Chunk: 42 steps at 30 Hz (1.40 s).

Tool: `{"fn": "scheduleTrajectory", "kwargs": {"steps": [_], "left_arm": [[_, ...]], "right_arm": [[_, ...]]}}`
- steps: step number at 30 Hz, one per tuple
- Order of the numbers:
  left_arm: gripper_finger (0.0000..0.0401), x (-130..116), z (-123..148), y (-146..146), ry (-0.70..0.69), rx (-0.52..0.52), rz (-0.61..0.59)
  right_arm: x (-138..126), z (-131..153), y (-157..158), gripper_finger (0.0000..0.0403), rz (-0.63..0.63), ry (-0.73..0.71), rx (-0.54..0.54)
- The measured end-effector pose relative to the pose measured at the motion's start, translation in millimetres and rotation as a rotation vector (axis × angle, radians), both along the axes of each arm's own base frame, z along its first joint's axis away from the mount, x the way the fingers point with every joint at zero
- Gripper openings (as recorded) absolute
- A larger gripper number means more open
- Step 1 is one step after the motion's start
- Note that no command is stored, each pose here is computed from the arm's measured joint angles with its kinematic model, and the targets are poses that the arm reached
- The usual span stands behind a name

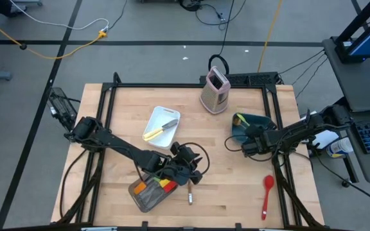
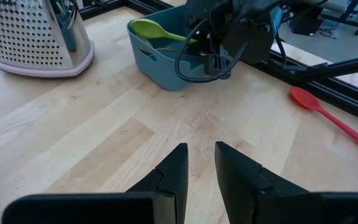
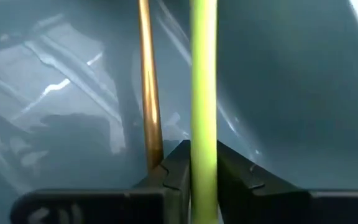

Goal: Pick & Place Kitchen Items
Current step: Put the green spoon into the blue bin, then put the brown spoon into the blue bin

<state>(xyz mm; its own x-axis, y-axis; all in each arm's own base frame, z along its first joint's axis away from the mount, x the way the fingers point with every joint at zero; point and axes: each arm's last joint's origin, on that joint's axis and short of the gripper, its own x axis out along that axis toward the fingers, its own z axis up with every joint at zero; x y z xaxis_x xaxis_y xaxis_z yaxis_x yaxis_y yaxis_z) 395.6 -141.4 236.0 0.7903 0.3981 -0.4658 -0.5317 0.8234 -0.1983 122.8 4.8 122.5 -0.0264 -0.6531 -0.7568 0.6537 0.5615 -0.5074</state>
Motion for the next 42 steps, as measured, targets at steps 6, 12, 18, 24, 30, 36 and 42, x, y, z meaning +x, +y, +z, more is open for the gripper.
{"fn": "scheduleTrajectory", "kwargs": {"steps": [6, 12, 18, 24, 30, 36, 42], "left_arm": [[0.0085, 0.4, 0.0, 1.2, 0.000, 0.000, 0.003], [0.0085, 0.4, 0.0, 1.2, 0.000, 0.000, 0.003], [0.0085, 0.4, 0.0, 1.2, -0.001, -0.002, 0.004], [0.0085, 0.5, 0.1, 1.2, -0.002, -0.003, 0.005], [0.0085, 0.5, 0.1, 1.2, -0.003, -0.005, 0.006], [0.0085, 0.5, 0.1, 1.2, -0.003, -0.004, 0.006], [0.0085, 0.5, 0.1, 1.2, -0.003, -0.004, 0.006]], "right_arm": [[1.7, 0.6, -0.7, 0.0097, 0.011, -0.022, -0.042], [1.8, 0.7, -0.7, 0.0124, 0.026, -0.009, -0.043], [1.8, 0.8, -0.6, 0.0129, 0.028, -0.007, -0.039], [2.1, 1.0, -0.6, 0.0129, 0.033, -0.003, -0.038], [7.2, 5.1, 0.0, 0.0124, 0.041, -0.023, -0.048], [11.0, 7.8, 0.5, 0.0123, 0.056, -0.037, -0.059], [11.3, 8.5, -0.2, 0.0121, 0.061, -0.044, -0.092]]}}
